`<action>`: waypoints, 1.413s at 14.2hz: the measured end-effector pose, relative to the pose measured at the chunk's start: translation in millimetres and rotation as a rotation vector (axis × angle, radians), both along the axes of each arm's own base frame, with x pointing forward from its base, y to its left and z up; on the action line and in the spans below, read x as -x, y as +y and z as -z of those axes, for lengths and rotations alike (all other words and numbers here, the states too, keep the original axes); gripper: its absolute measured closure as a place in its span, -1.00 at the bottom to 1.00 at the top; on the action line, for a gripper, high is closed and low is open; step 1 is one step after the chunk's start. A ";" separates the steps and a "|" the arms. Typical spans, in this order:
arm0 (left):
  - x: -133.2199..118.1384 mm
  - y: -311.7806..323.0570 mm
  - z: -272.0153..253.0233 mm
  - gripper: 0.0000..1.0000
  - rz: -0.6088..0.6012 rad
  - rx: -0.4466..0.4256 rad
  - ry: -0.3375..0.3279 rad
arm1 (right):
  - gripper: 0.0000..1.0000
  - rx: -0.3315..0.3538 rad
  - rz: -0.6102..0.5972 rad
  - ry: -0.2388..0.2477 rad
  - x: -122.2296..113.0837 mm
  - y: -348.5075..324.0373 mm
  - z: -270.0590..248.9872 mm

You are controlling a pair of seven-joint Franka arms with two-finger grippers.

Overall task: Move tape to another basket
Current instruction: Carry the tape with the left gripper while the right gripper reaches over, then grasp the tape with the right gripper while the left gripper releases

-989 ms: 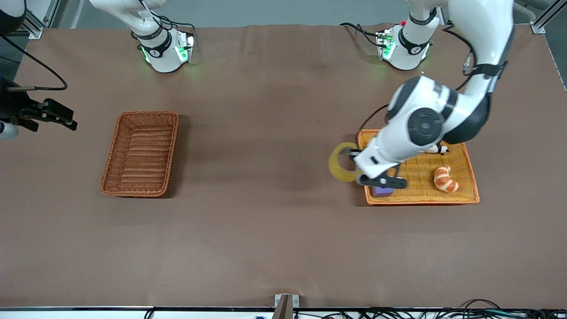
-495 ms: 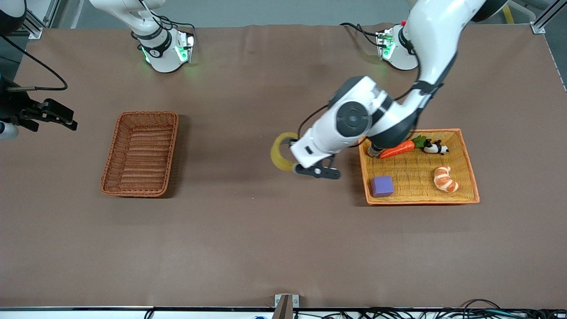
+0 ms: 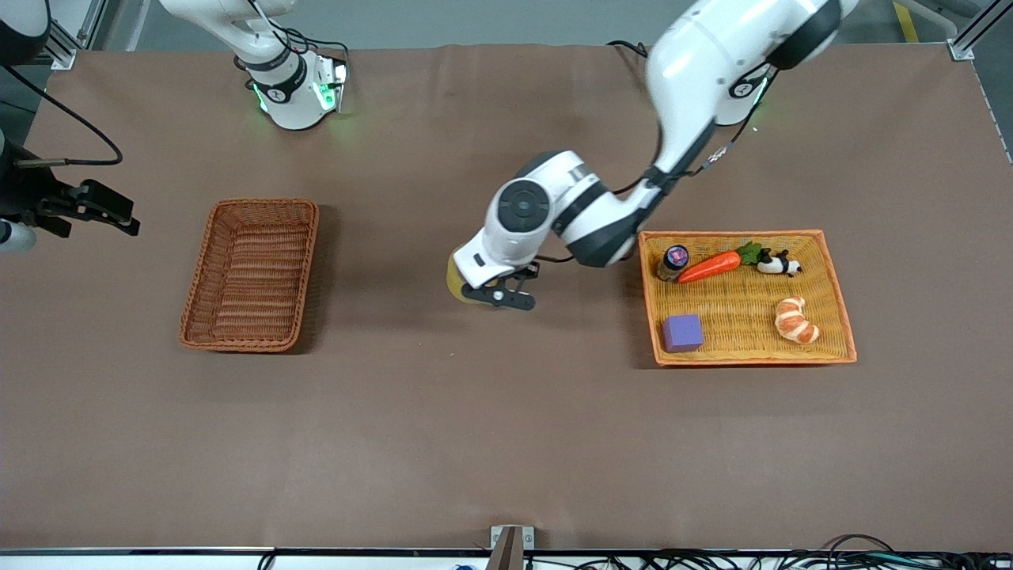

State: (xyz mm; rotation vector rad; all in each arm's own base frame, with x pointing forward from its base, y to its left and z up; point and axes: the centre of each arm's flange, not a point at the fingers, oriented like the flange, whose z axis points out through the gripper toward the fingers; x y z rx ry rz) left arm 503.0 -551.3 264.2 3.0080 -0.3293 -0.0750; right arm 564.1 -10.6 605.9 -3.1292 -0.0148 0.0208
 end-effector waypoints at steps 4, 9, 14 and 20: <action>28.8 -49.7 40.1 0.59 0.024 0.036 -0.099 | -1.00 0.002 -0.003 0.014 -10.5 2.4 16.9; 50.9 -69.3 48.9 0.59 0.060 0.051 -0.102 | -1.00 0.002 -0.014 0.021 -19.5 9.1 30.8; 57.7 -70.7 54.2 0.35 0.066 0.013 -0.075 | -1.00 0.002 -0.052 0.030 -30.4 32.6 51.8; 37.6 -58.4 27.4 -0.49 0.029 -0.021 -0.085 | -1.00 -0.014 -0.141 0.032 -27.8 131.1 107.0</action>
